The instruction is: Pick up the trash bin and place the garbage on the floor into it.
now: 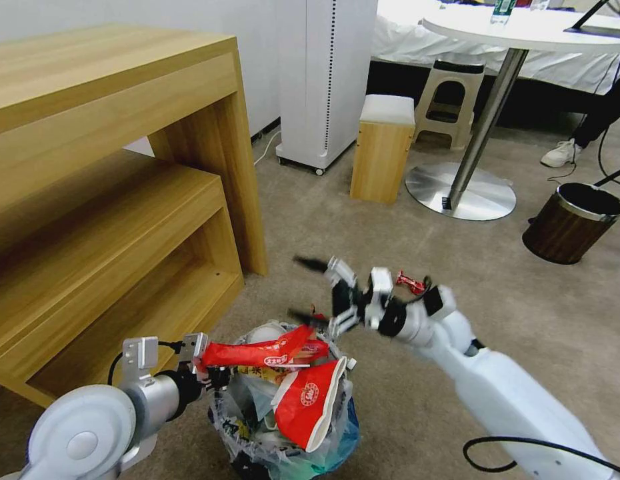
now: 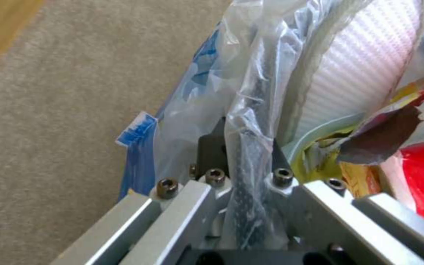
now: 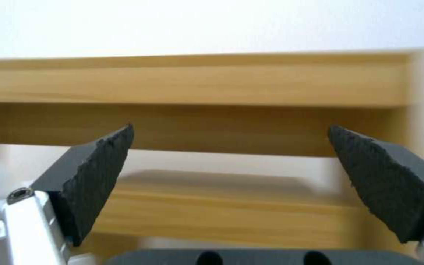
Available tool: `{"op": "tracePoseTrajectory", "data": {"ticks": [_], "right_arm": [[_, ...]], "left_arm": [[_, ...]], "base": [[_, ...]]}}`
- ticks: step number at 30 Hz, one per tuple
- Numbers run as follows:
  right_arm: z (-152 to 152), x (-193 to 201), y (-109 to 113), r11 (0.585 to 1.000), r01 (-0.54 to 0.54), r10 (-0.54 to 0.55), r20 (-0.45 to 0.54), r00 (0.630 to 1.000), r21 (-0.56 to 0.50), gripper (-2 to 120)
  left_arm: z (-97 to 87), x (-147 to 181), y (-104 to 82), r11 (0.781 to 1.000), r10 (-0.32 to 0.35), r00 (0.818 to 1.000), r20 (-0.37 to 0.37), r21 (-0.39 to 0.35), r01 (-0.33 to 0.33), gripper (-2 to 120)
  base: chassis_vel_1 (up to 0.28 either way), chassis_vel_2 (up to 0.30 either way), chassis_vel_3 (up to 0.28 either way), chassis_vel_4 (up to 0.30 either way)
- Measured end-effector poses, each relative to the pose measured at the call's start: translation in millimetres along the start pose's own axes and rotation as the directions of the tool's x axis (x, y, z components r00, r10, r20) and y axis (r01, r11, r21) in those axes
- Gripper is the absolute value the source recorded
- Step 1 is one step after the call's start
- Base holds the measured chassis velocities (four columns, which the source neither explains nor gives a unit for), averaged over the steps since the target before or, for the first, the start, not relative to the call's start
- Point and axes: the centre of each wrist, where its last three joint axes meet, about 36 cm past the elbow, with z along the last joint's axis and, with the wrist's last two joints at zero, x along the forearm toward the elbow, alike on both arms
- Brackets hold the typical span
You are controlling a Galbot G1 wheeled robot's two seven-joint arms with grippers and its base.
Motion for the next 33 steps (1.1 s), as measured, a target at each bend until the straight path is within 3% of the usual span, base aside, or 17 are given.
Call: {"op": "tracePoseTrajectory", "data": {"ticks": [1,2,5,6,7,8,9,10,11,13,14,15,17,21,25,31,33], "right_arm": [[-17.0,5.1,-4.7,0.992,-0.109,0.112,-0.039,0.993,0.067,100],[-17.0,5.1,-4.7,0.992,-0.109,0.112,-0.039,0.993,0.067,100],[-51.6,30.1,-16.8,0.866,-0.401,0.454,-0.134,0.881,0.298,100],[-51.6,30.1,-16.8,0.866,-0.401,0.454,-0.134,0.881,0.298,100],[-55.5,36.2,-18.1,0.824,-0.457,0.526,-0.150,0.837,0.336,100],[-57.7,45.9,-17.7,0.731,-0.567,0.660,-0.183,0.728,0.380,100],[-57.7,45.9,-17.7,0.731,-0.567,0.660,-0.183,0.728,0.380,100],[-57.1,47.9,-17.1,0.709,-0.592,0.688,-0.189,0.701,0.384,100],[-54.4,55.4,-14.4,0.631,-0.671,0.770,-0.211,0.602,0.389,100],[-48.0,66.9,-9.3,0.537,-0.748,0.844,-0.240,0.480,0.389,100],[-48.0,66.9,-9.3,0.537,-0.748,0.844,-0.240,0.480,0.389,100],[-44.0,72.2,-6.1,0.499,-0.773,0.866,-0.260,0.428,0.391,100],[-35.3,81.9,1.8,0.462,-0.797,0.881,-0.307,0.361,0.389,100],[-20.0,96.5,15.8,0.460,-0.794,0.877,-0.345,0.335,0.399,100],[-7.3,107.3,29.0,0.480,-0.787,0.863,-0.367,0.346,0.387,100],[18.2,129.3,49.2,0.575,-0.723,0.812,-0.376,0.446,0.383,100],[20.4,131.4,51.7,0.582,-0.719,0.808,-0.375,0.455,0.380,100]], "left_arm": [[0.2,0.8,-0.3,1.000,-0.007,1.000,0.003,-0.001,0.007,1],[0.2,0.8,-0.3,1.000,-0.007,1.000,0.003,-0.001,0.007,1],[-1.3,4.0,-0.2,0.999,-0.036,0.999,0.024,0.002,0.036,1],[-1.3,4.0,-0.2,0.999,-0.036,0.999,0.024,0.002,0.036,1],[-1.4,5.5,-0.5,0.999,-0.047,0.998,0.034,0.008,0.047,1],[-1.0,8.6,-1.7,0.998,-0.062,0.997,0.056,0.028,0.060,1],[-1.0,8.6,-1.7,0.998,-0.062,0.997,0.056,0.028,0.060,1],[-0.9,9.6,-2.1,0.998,-0.064,0.996,0.062,0.034,0.062,1],[-1.3,13.2,-4.9,0.996,-0.069,0.994,0.086,0.058,0.064,1],[-1.1,16.7,-8.8,0.995,-0.072,0.992,0.102,0.081,0.064,1],[-1.1,16.7,-8.8,0.995,-0.072,0.992,0.102,0.081,0.064,1],[0.0,18.1,-10.7,0.993,-0.079,0.991,0.104,0.091,0.069,1],[3.6,19.7,-12.7,0.990,-0.104,0.990,0.100,0.110,0.093,1],[7.4,22.6,-11.6,0.986,-0.143,0.985,0.100,0.097,0.134,1],[7.9,25.2,-13.1,0.986,-0.154,0.982,0.109,0.079,0.146,1],[8.1,24.6,-14.3,0.986,-0.161,0.981,0.113,0.057,0.155,1],[8.0,24.0,-13.5,0.986,-0.165,0.980,0.111,0.055,0.160,1]], "base": [[0.000,0.000,0.000,0.000],[0.000,0.000,0.000,0.000],[0.000,0.000,0.000,0.000],[0.000,0.000,0.000,0.000],[0.000,0.000,0.000,0.000],[0.000,0.000,0.000,0.000],[0.000,0.000,0.000,0.000],[0.000,0.000,0.000,0.000],[0.000,0.000,0.000,0.000],[0.000,0.000,0.000,0.000],[0.000,0.000,0.000,0.000],[0.000,0.000,0.000,0.000],[0.000,0.000,0.000,0.000],[0.000,0.000,0.000,0.000],[0.000,0.000,0.000,0.000],[0.000,0.000,0.000,0.000],[0.000,0.000,0.000,0.000]]}}
